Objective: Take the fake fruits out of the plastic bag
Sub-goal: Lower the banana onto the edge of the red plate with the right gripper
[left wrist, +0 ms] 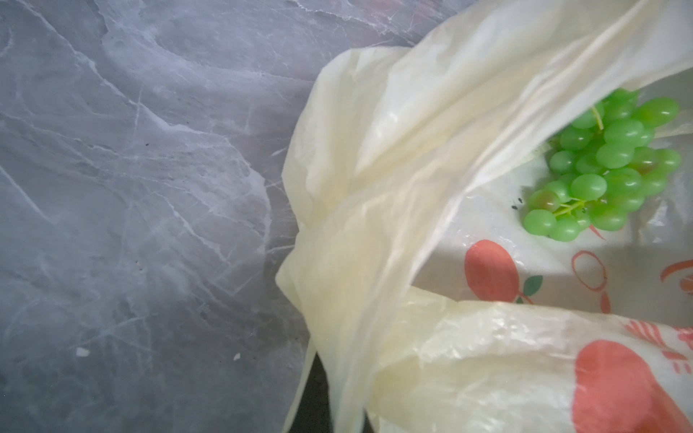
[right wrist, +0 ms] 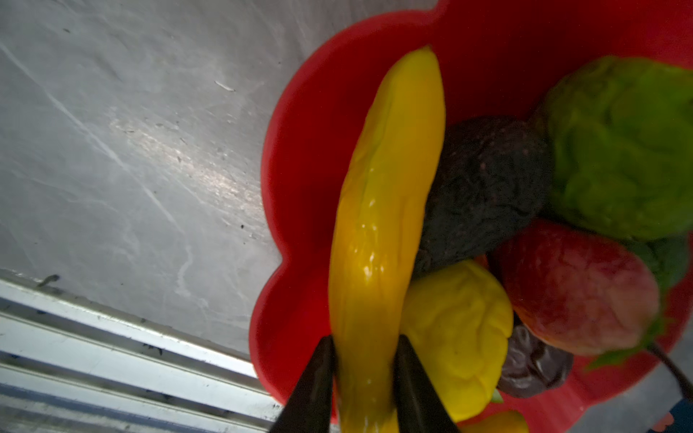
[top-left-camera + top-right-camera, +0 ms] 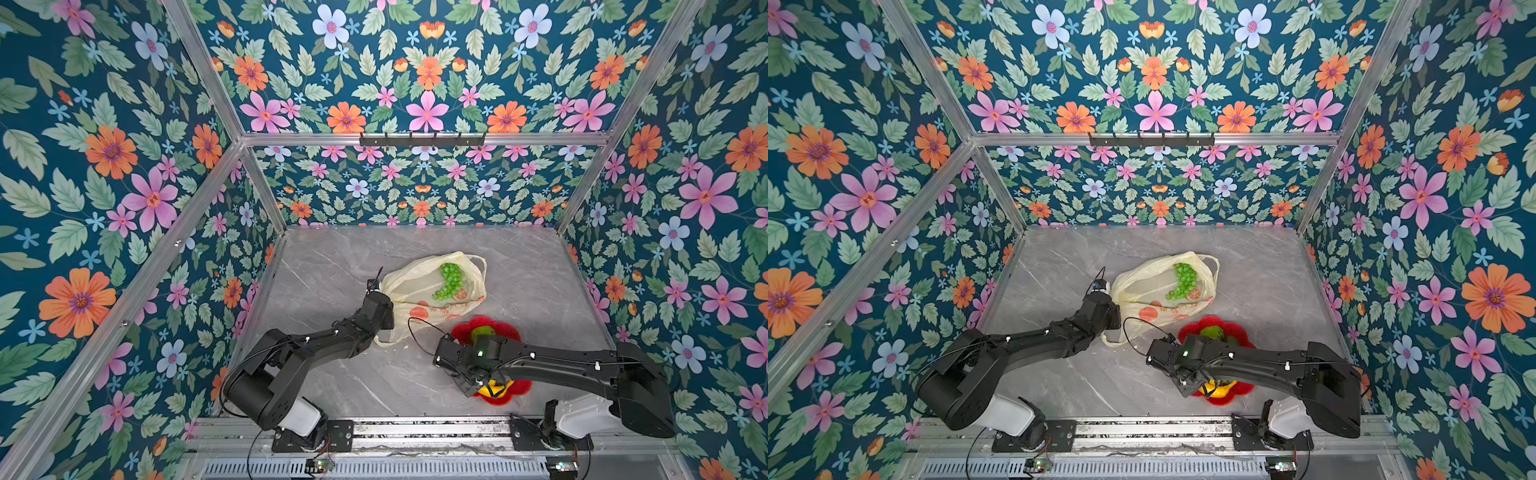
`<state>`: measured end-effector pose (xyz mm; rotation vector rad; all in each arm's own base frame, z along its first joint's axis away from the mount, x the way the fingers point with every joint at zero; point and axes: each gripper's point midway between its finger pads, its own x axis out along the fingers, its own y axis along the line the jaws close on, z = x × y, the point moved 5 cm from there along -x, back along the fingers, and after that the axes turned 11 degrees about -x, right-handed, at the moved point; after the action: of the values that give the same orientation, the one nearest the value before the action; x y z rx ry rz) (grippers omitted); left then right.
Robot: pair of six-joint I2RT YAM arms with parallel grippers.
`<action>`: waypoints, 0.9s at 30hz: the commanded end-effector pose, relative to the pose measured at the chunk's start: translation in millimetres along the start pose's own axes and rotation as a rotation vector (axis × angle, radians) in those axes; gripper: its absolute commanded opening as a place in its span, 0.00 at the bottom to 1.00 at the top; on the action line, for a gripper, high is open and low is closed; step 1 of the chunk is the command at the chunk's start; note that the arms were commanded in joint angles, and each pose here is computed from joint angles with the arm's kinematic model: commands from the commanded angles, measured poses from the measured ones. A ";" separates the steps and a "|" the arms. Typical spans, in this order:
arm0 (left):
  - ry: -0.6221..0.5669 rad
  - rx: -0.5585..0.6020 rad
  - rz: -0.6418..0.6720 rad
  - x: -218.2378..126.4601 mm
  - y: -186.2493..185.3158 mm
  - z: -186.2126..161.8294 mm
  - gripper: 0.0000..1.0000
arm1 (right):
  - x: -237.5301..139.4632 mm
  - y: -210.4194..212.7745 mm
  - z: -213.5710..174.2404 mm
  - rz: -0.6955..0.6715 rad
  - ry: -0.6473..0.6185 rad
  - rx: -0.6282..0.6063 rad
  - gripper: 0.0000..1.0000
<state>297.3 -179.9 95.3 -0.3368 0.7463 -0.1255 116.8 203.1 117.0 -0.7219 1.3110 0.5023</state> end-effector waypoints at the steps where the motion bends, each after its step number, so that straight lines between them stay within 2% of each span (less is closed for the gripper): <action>1: -0.005 0.011 -0.001 0.3 -1.2 2.0 0.06 | -2.4 -4.4 -1.6 -0.031 0.009 -0.002 0.31; 16: -0.010 0.011 -0.005 -1.2 -1.6 3.4 0.06 | -20.2 -2.3 4.3 0.033 -0.074 0.021 0.42; 20: -0.011 0.023 -0.016 -2.0 -3.7 3.9 0.06 | -39.4 -15.8 11.0 -0.024 -0.149 0.073 0.49; 27: -0.039 0.068 -0.003 -8.1 -12.2 6.2 0.04 | -68.3 -50.6 47.6 -0.045 -0.287 0.262 0.49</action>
<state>294.9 -187.7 103.3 -0.3098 0.7276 -0.1563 154.9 208.4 186.6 -0.4991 1.1166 0.4389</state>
